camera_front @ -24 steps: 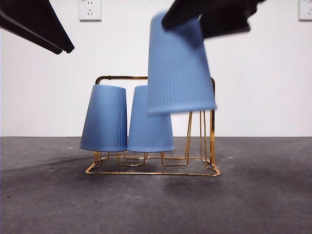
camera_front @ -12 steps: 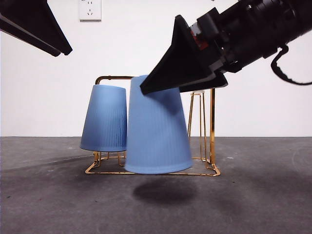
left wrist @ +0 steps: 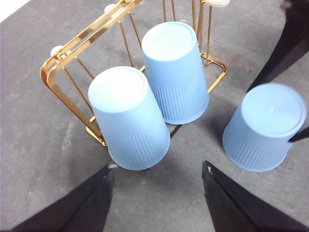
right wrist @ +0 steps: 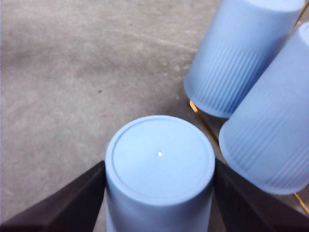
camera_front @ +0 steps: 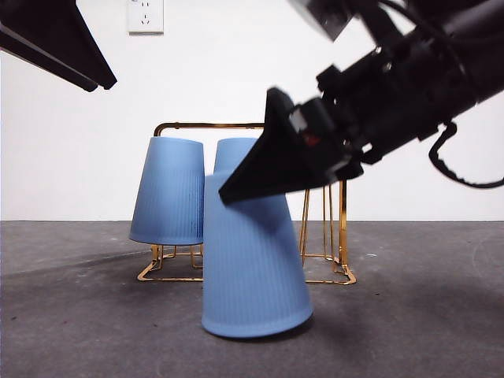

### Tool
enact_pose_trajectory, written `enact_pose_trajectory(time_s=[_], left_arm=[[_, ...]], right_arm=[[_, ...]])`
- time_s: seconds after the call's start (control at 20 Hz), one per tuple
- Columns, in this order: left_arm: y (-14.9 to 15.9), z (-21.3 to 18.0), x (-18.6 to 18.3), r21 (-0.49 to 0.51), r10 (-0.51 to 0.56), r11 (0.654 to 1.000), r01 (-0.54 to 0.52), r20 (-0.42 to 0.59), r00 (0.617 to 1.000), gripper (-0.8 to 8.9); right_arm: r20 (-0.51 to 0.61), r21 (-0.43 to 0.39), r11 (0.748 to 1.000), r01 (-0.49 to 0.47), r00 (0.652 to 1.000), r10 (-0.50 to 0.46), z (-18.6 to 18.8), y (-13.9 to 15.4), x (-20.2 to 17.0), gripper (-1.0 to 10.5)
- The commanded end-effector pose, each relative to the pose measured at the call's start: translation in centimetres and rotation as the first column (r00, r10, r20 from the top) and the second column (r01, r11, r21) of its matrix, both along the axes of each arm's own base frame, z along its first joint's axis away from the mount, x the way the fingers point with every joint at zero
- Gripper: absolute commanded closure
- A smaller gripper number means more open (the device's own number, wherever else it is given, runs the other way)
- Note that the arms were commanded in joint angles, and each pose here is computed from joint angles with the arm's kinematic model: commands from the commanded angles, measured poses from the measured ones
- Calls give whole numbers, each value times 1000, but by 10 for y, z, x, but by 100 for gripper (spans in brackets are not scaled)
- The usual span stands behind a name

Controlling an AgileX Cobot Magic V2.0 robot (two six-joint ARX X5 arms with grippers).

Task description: The left arm pick up the left cup on cup holder and place it on desk, then the right arm insert the right cup into the first cup, and then the left arm insert the mid cup into the first cup

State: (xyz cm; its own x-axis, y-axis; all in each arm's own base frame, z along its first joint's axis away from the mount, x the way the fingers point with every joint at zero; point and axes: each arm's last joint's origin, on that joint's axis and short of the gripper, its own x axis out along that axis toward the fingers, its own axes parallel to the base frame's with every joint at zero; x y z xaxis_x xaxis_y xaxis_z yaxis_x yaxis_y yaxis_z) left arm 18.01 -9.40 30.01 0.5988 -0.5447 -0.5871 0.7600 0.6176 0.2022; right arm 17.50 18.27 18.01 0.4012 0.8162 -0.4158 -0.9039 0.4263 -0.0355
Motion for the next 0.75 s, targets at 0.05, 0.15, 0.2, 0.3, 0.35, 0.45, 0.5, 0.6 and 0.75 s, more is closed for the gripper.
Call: enact_pose_trajectory(time_s=[0.05, 0.15, 0.2, 0.3, 0.35, 0.45, 0.5, 0.6, 0.75], left_arm=[[-2, 1, 3, -6, 4, 1000, -4, -2, 1000, 531], [-2, 1, 3, -6, 4, 1000, -4, -2, 1000, 531], [-2, 1, 3, -6, 4, 1000, -4, -2, 1000, 531], [-2, 1, 3, -6, 3, 1000, -3, -2, 1000, 531], [-2, 1, 3, -6, 4, 1000, -4, -2, 1000, 531], [-2, 1, 2, -7, 6, 1000, -6, -6, 1000, 531], [-2, 1, 2, -11, 10, 1000, -10, -11, 1000, 531], [-2, 1, 3, -16, 13, 1000, -13, -14, 1000, 531], [-3, 1, 6, -49, 37, 998, -38, -25, 999, 531]], right_arm=[[-3, -4, 1000, -8, 1000, 8, -4, 4, 0, 680], [-17, -2, 1000, -3, 1000, 3, -5, 5, 1, 641], [-30, 3, 1000, 3, 1000, -3, -6, 5, 1, 589], [-47, 12, 1000, 11, 999, -10, -5, 5, 1, 536], [-54, 17, 1000, 9, 998, -8, -5, 5, 0, 536], [-62, 30, 999, 17, 998, -15, -3, 5, 1, 536], [-57, 45, 999, 21, 998, -19, 1, 5, 1, 536], [-24, 95, 995, 41, 999, -39, 18, 5, 1, 537], [33, 150, 984, 102, 994, -108, 58, 1, 2, 537]])
